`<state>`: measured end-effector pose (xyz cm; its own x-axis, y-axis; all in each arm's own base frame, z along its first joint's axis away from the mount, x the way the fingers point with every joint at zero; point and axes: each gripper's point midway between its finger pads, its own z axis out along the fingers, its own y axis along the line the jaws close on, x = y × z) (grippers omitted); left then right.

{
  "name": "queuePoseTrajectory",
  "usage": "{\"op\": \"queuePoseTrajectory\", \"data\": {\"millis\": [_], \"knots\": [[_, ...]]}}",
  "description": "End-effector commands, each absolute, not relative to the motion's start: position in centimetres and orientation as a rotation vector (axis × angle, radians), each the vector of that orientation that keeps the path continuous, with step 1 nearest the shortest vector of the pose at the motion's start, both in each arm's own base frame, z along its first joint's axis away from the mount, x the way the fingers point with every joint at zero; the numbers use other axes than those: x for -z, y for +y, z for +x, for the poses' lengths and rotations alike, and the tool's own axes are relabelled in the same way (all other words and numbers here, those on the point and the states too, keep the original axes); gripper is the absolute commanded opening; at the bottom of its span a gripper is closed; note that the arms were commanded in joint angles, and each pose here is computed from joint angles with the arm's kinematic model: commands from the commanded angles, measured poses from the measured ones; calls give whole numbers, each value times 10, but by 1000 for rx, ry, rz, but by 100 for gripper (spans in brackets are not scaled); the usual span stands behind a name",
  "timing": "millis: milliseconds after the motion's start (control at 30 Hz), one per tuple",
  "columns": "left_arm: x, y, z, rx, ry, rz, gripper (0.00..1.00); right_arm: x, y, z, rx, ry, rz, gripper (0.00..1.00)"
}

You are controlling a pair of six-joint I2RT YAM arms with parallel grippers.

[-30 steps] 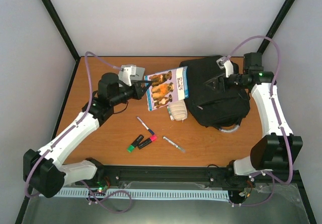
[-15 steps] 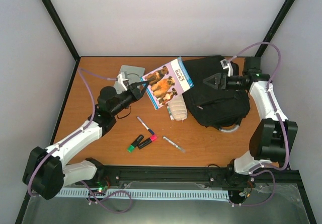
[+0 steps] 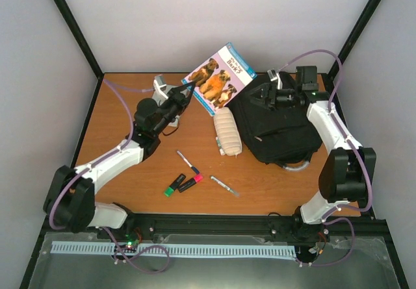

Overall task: Pack the student bag
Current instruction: Pick up the book from the center of the board.

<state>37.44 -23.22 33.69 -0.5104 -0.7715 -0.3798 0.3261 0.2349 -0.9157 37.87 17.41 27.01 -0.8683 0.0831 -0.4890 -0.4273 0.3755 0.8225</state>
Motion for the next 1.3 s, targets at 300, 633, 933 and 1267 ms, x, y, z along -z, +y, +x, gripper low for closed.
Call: {"op": "queuePoseTrajectory", "data": {"millis": [300,633,933,1267], "knots": [[-401,-270,393,1659,1325,-484,1,-303,199,409,-1608,2148,-129,82],[-371,-272,402,1641,1384,-591,1,-352,195,413,-1567,1956,-173,71],[-361,-274,400,1625,1430,-600,1,-364,189,430,-1554,1903,-48,48],[-351,-292,394,1642,1480,-577,1,-340,183,442,-1470,1959,12,9]]}}
